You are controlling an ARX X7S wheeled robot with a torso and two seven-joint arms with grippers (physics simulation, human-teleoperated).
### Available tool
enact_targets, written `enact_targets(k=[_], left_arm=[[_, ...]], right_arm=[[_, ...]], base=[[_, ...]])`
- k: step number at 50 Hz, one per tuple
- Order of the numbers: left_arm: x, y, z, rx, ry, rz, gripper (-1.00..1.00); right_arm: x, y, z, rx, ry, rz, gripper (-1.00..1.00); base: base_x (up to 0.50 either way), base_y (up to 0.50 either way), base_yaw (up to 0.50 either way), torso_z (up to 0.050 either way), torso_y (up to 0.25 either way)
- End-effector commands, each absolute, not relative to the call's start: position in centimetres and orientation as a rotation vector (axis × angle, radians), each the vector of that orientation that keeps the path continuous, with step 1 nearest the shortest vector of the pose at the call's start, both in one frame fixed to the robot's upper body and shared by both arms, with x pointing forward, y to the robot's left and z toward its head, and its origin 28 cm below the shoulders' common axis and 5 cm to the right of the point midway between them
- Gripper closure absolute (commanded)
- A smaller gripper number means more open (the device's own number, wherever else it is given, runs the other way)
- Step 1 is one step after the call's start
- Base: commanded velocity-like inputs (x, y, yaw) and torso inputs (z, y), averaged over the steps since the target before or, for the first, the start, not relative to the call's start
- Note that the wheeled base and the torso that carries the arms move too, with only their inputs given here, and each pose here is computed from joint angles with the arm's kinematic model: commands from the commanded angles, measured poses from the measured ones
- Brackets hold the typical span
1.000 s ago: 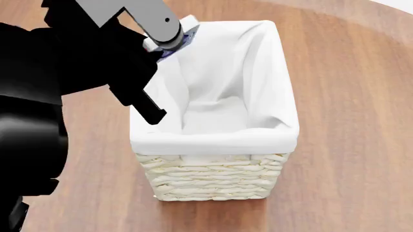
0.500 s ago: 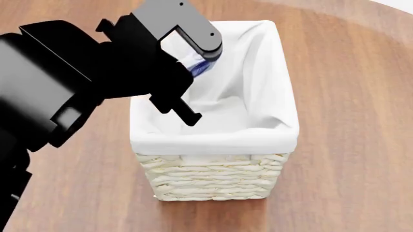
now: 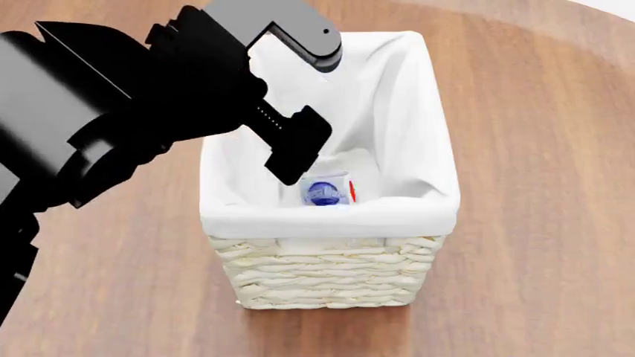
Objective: Pick up the cream cheese box, and put it in the basket.
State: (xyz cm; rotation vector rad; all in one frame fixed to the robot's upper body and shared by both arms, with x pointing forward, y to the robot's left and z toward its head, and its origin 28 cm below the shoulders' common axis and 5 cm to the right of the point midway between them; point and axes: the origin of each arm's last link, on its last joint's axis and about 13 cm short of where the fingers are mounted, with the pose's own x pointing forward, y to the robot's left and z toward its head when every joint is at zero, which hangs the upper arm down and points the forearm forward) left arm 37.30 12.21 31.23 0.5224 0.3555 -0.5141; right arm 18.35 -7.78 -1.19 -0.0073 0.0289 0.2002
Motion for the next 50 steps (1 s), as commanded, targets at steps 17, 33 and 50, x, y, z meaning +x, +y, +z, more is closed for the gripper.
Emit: enact_targets(k=[17,33,50], left_arm=[[34.6,13.5,34.2,0.431,0.212,-0.573,-1.00],[24.5,20.3,36.5,0.422,-0.059,-0.485,-1.00],[19.7,22.6,19.0,0.206,-0.156,-0.342,-1.00]], right_arm=[[18.6,-7.6,-1.4,-0.023,0.031,0.207,-1.00],[18.8,-7.6,-1.6,-0.029,0.042,0.194,-1.00],[19.2,-7.6,-1.2,-0.049,0.049,0.165,-1.00]], base=[[0.00,0.00,0.00,0.000,0.000],[0.00,0.00,0.00,0.000,0.000],[0.00,0.00,0.00,0.000,0.000]])
